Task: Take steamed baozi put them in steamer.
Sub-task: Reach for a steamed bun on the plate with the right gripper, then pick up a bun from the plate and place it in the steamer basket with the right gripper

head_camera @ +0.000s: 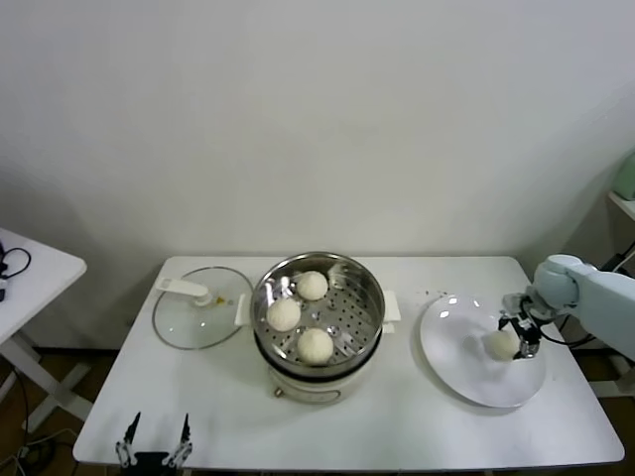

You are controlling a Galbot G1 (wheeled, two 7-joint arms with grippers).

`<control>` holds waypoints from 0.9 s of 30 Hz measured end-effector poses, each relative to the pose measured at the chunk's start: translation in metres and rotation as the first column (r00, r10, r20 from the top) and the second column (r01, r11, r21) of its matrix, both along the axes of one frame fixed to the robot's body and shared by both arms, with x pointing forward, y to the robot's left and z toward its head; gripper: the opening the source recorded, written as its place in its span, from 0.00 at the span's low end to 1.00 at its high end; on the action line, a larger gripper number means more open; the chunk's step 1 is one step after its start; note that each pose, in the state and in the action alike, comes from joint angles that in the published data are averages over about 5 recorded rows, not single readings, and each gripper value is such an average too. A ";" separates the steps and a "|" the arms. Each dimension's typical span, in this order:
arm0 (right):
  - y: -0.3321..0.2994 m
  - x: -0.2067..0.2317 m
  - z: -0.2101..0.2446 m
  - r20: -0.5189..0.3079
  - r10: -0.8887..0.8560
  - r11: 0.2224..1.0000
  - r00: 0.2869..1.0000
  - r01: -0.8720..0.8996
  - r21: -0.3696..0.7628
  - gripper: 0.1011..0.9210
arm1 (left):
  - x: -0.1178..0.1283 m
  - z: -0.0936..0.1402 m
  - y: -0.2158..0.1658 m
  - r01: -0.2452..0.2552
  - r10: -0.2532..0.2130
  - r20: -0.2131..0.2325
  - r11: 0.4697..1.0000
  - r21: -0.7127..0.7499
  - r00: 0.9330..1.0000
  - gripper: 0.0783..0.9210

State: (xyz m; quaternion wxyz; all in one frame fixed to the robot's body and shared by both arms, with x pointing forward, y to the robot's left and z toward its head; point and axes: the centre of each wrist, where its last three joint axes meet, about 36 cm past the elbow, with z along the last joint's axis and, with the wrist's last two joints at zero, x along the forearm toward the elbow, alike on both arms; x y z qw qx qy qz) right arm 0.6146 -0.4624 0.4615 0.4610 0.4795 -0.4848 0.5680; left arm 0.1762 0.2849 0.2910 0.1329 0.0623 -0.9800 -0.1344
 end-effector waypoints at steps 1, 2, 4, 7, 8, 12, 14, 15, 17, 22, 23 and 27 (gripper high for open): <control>0.000 0.001 0.000 0.002 0.001 1.000 1.000 -0.001 0.000 0.73 | 0.000 0.000 0.000 0.000 0.000 0.000 1.000 0.000 1.000 0.88; 0.001 0.001 0.000 0.004 0.002 1.000 1.000 -0.002 0.000 0.71 | 0.000 0.000 0.000 0.000 0.000 0.000 1.000 -0.001 1.000 0.88; 0.002 0.002 0.001 0.007 0.003 1.000 1.000 -0.003 0.001 0.68 | 0.000 0.000 -0.001 0.001 -0.001 -0.001 1.000 -0.002 1.000 0.88; 0.003 0.003 0.004 0.010 0.006 1.000 1.000 -0.006 0.002 0.66 | 0.000 -0.001 -0.002 0.003 -0.003 -0.001 1.000 -0.002 1.000 0.88; 0.003 0.003 0.005 0.011 0.007 1.000 1.000 -0.007 0.002 0.66 | 0.000 -0.001 -0.002 0.003 -0.003 -0.001 1.000 -0.002 1.000 0.88; 0.005 0.004 0.014 0.011 0.008 1.000 1.000 -0.008 0.006 0.64 | 0.000 0.000 -0.001 0.004 -0.004 0.001 1.000 0.000 1.000 0.88; 0.008 0.005 0.022 0.013 0.010 1.000 1.000 -0.010 0.011 0.64 | 0.000 0.001 -0.001 0.005 -0.005 0.003 1.000 0.001 1.000 0.88; 0.010 0.006 0.027 0.016 0.013 1.000 1.000 -0.013 0.014 0.64 | 0.001 0.001 -0.001 0.005 -0.005 0.005 1.000 0.001 1.000 0.88; 0.017 0.008 0.039 0.024 0.023 1.000 0.999 -0.024 0.020 0.64 | 0.002 0.002 -0.001 0.006 -0.006 0.008 1.000 0.001 1.000 0.88; 0.045 0.015 0.083 0.043 0.063 0.997 0.997 -0.065 0.040 0.64 | 0.004 0.002 -0.001 0.007 -0.007 0.013 1.000 0.000 1.000 0.88; 0.051 0.015 0.093 0.047 0.071 0.996 0.996 -0.073 0.045 0.64 | 0.004 0.002 0.000 0.007 -0.007 0.014 1.000 0.000 1.000 0.88; 0.083 0.016 0.140 0.068 0.107 0.991 0.992 -0.112 0.073 0.64 | 0.005 0.003 0.000 0.009 -0.009 0.016 1.000 0.002 1.000 0.88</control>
